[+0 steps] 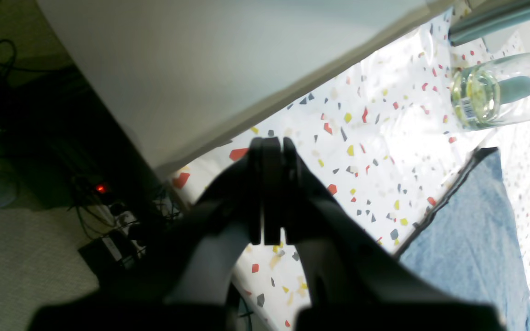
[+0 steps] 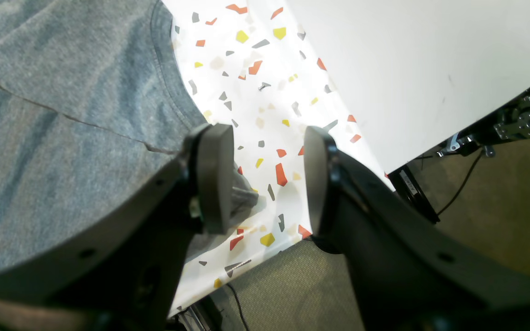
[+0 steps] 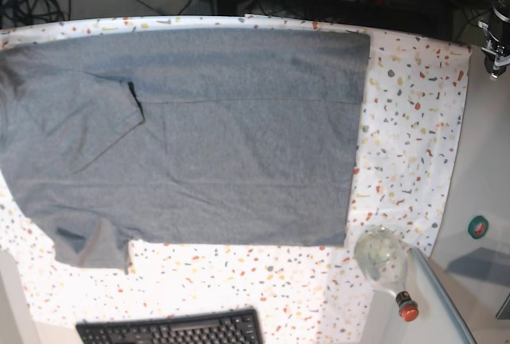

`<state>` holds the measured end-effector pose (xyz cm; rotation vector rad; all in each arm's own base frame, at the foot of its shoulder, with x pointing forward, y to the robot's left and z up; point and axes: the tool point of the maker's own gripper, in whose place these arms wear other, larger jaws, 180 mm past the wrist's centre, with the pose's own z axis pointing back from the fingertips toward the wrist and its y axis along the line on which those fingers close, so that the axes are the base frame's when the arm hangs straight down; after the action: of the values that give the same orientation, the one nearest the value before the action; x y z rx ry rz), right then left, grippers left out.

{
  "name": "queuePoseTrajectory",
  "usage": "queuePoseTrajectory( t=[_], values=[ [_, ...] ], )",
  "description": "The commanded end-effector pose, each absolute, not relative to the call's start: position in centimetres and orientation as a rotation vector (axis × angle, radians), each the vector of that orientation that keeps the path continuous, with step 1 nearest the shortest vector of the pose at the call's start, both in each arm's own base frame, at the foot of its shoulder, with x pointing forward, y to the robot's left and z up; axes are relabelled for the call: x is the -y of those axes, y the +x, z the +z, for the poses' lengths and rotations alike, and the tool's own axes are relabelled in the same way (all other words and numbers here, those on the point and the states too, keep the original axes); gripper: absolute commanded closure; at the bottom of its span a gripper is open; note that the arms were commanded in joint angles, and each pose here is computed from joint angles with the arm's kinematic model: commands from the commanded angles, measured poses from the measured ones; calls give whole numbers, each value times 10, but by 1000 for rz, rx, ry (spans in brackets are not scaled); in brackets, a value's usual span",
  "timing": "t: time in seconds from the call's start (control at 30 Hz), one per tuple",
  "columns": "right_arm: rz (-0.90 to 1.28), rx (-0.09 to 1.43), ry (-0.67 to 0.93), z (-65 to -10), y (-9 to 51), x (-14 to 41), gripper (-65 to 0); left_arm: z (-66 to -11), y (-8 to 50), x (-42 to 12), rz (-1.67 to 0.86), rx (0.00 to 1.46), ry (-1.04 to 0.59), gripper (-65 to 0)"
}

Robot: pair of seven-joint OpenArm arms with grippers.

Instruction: Layout the t-shirt on the table in an organized manner, then fold the t-shirt properly

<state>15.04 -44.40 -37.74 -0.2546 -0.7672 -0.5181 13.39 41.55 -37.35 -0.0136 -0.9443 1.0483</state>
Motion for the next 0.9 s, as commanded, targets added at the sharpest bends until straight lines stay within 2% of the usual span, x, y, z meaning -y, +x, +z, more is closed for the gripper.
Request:
queuePoseTrajectory(
  t=[0.0, 0.67, 0.73, 0.87],
  values=[
    [-500, 820, -280, -360, 158, 453, -237, -360, 139, -423, 1025, 988, 1, 0],
    [-505, 824, -272, -362, 160, 451, -233, -361, 138, -424, 1033, 986, 4, 0],
    [-508, 821, -269, -363, 160, 450, -189, -361, 137, -425, 1035, 987, 6, 0],
    [-508, 821, -269, -363, 160, 450, 0, -360, 138, -424, 1031, 988, 4, 0]
  ],
)
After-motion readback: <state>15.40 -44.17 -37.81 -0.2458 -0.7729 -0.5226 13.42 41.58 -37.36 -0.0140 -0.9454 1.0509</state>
